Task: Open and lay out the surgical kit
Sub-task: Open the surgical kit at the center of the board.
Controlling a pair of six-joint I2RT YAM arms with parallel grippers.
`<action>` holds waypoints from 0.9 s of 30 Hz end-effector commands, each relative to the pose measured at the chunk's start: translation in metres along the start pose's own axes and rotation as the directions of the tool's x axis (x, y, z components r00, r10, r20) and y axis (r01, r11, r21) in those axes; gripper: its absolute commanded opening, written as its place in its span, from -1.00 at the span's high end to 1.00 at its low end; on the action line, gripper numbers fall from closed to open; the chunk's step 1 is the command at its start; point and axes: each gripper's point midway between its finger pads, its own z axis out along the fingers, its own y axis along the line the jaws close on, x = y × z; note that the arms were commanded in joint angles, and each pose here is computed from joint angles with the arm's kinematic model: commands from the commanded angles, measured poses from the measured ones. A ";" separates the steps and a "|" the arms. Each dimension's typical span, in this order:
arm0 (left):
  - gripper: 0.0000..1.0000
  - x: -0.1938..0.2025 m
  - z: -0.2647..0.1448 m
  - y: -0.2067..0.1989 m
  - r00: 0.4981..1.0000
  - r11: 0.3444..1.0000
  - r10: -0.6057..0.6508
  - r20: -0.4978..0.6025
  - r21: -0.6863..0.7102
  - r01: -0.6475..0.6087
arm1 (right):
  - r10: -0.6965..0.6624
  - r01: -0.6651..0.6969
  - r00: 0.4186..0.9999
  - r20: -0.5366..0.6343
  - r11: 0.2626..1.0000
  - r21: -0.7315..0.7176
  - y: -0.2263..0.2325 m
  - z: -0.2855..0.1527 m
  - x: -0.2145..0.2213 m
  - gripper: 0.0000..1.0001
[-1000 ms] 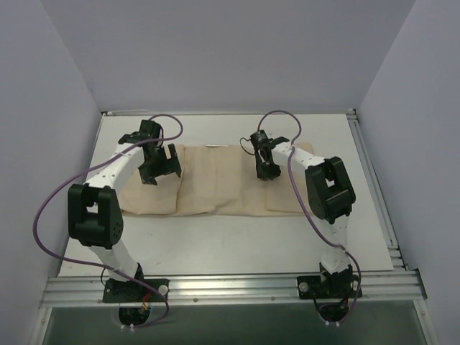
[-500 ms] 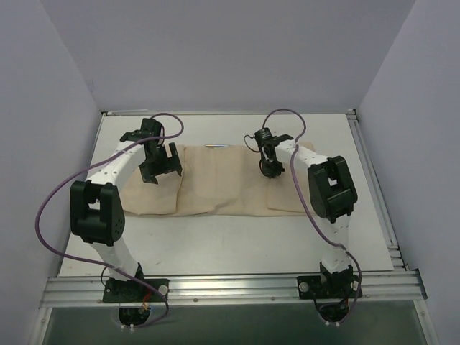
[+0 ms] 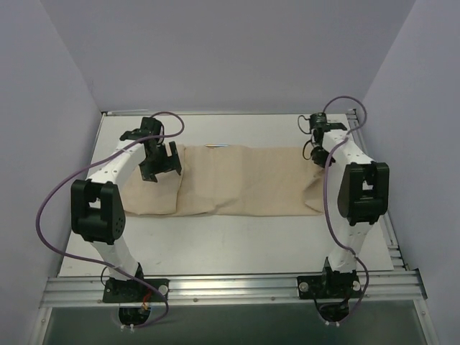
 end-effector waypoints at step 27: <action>-0.93 0.000 0.041 -0.005 0.985 0.945 0.175 -0.010 -0.280 -0.171 | 0.107 -0.098 0.993 0.045 0.980 -0.174 -0.031 -0.085 -0.021 -0.45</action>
